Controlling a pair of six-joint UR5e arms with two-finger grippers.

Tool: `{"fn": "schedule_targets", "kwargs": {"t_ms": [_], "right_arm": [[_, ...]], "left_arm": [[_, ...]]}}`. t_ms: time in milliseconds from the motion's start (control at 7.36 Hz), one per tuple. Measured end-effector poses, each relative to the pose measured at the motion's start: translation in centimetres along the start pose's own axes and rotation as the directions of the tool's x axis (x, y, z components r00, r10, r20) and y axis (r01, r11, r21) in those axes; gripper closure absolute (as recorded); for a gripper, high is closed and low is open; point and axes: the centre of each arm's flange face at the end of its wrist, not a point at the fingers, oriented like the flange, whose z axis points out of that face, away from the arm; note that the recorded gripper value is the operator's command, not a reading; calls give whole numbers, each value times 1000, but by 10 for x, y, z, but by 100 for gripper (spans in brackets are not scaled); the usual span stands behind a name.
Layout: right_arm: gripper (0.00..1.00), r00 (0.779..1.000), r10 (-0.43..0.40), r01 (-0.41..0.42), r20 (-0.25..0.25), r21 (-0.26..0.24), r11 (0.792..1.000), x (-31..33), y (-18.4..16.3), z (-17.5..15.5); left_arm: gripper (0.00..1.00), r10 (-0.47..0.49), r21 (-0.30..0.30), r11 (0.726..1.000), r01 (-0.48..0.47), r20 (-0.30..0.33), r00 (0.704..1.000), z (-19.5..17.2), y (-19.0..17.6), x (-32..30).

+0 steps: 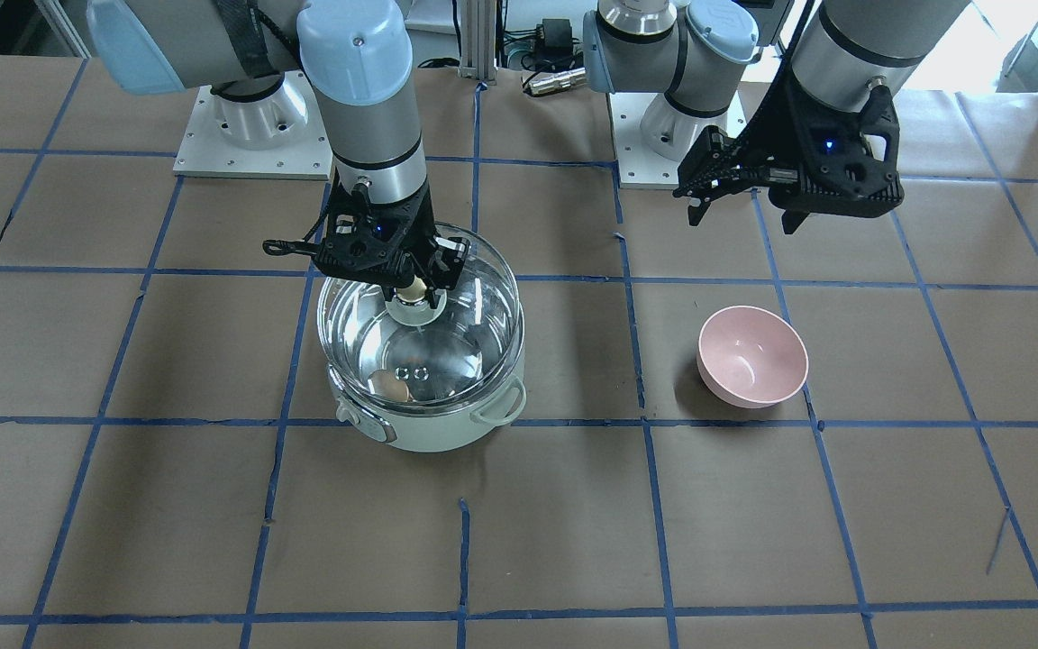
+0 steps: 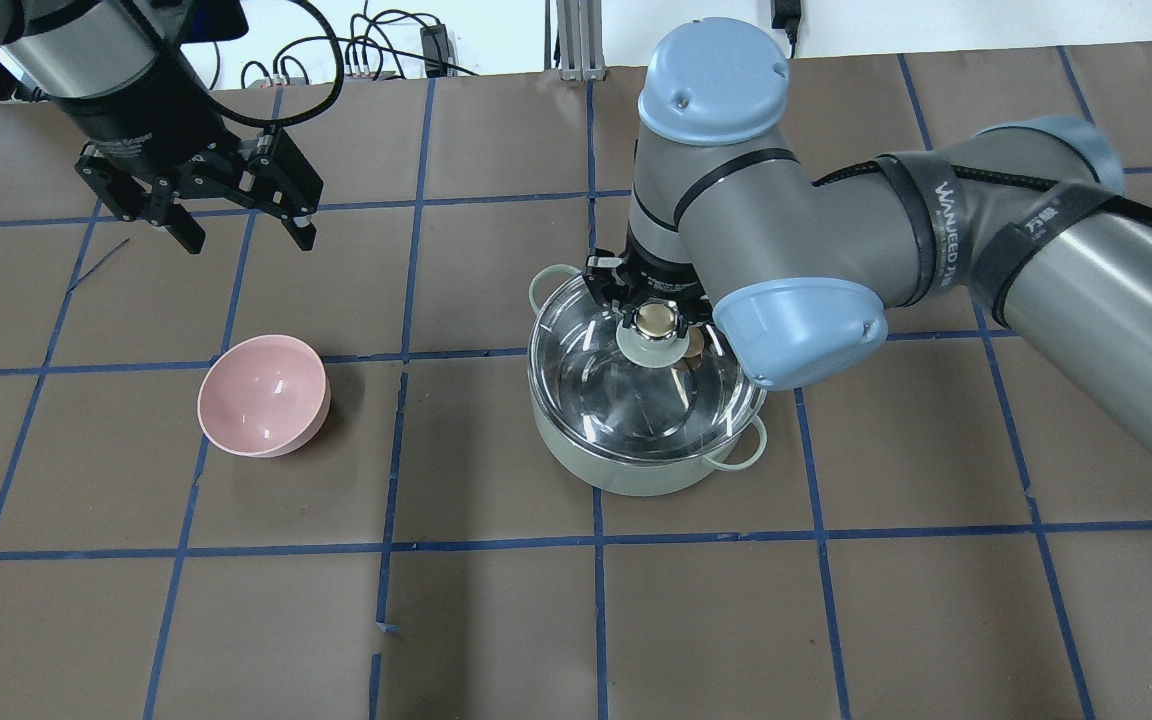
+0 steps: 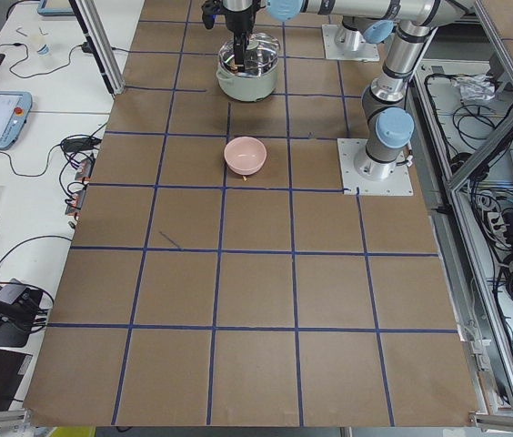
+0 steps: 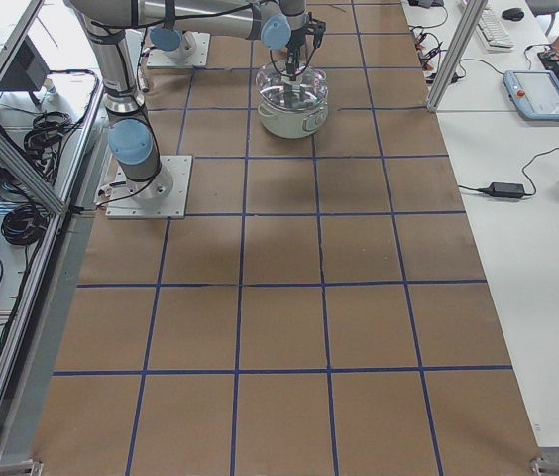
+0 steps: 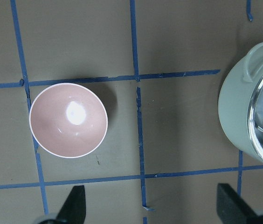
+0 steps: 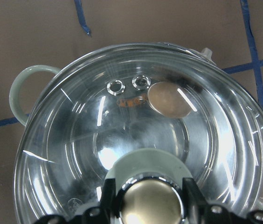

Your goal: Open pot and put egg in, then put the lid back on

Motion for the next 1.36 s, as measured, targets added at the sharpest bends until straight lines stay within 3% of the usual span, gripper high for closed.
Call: {"fn": "schedule_targets", "kwargs": {"t_ms": [407,1086,1222,1358], "right_arm": [[35,1000,-1,1,0,-1,1000,0,0,0],[31,1000,2,-2,3,6,1000,1,-4,-2],[28,1000,2,-2,4,11,1000,3,-7,-4],[18,1000,4,-4,6,15,1000,4,-9,-6]], "left_arm": [[1,3,5,1000,-3,-5,1000,4,1,2],[1,5,12,1000,-5,-7,1000,5,0,3],[1,5,12,1000,-5,-7,1000,5,0,3],[1,5,13,1000,-5,-7,1000,5,0,3]]}}
